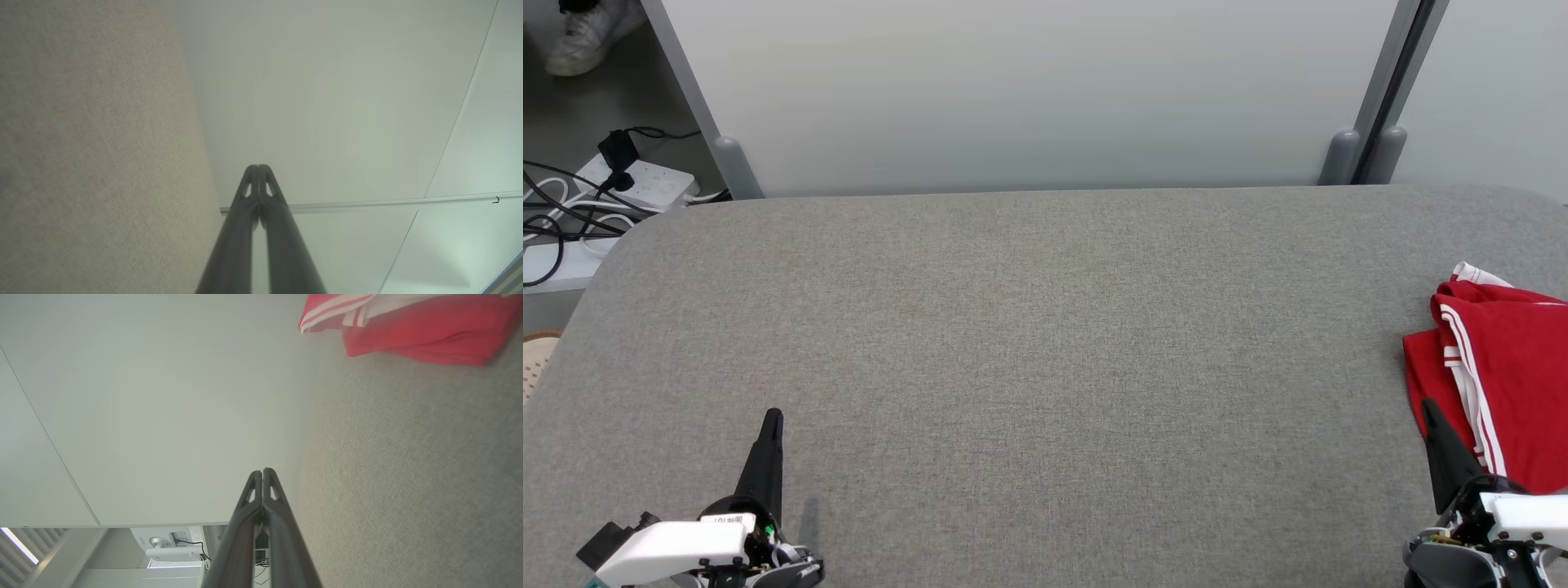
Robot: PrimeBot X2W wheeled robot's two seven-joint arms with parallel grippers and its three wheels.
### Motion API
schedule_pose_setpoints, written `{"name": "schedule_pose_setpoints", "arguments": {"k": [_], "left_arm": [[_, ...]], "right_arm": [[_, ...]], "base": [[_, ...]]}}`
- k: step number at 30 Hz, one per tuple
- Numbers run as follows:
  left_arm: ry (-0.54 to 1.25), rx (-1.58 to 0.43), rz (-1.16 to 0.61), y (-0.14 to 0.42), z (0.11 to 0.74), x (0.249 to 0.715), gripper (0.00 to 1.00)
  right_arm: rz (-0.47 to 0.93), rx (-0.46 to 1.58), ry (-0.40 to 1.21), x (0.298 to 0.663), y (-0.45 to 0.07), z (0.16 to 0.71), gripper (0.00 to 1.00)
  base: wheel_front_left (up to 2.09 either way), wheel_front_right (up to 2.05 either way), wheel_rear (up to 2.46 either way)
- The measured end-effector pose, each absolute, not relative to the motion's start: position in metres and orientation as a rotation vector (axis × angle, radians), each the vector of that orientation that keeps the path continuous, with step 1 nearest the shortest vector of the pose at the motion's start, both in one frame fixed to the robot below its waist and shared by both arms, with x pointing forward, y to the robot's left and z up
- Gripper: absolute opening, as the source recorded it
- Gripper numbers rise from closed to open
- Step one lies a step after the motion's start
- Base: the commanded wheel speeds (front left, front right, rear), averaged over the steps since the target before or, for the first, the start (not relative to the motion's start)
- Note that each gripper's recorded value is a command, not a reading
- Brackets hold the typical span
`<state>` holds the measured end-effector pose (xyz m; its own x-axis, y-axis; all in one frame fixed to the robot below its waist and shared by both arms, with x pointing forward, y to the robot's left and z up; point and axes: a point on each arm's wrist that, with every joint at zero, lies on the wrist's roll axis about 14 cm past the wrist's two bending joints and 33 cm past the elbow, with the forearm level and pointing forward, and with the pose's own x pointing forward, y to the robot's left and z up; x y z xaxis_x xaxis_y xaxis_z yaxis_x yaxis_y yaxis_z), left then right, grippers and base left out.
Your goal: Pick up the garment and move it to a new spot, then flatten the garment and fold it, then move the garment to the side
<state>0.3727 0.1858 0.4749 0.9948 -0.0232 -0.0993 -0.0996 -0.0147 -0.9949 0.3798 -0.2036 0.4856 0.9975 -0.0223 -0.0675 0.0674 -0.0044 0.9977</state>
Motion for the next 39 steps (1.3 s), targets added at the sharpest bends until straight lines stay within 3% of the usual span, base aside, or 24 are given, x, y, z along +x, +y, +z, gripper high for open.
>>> {"name": "schedule_pose_setpoints", "arguments": {"k": [39], "left_arm": [[0.095, -1.587, 0.061, 0.1861, 0.475, 0.3728, 0.0]], "right_arm": [[-0.071, 1.574, 0.035, 0.3798, -0.2038, 0.4858, 0.0]], "base": [[0.0, 0.0, 0.0]]}}
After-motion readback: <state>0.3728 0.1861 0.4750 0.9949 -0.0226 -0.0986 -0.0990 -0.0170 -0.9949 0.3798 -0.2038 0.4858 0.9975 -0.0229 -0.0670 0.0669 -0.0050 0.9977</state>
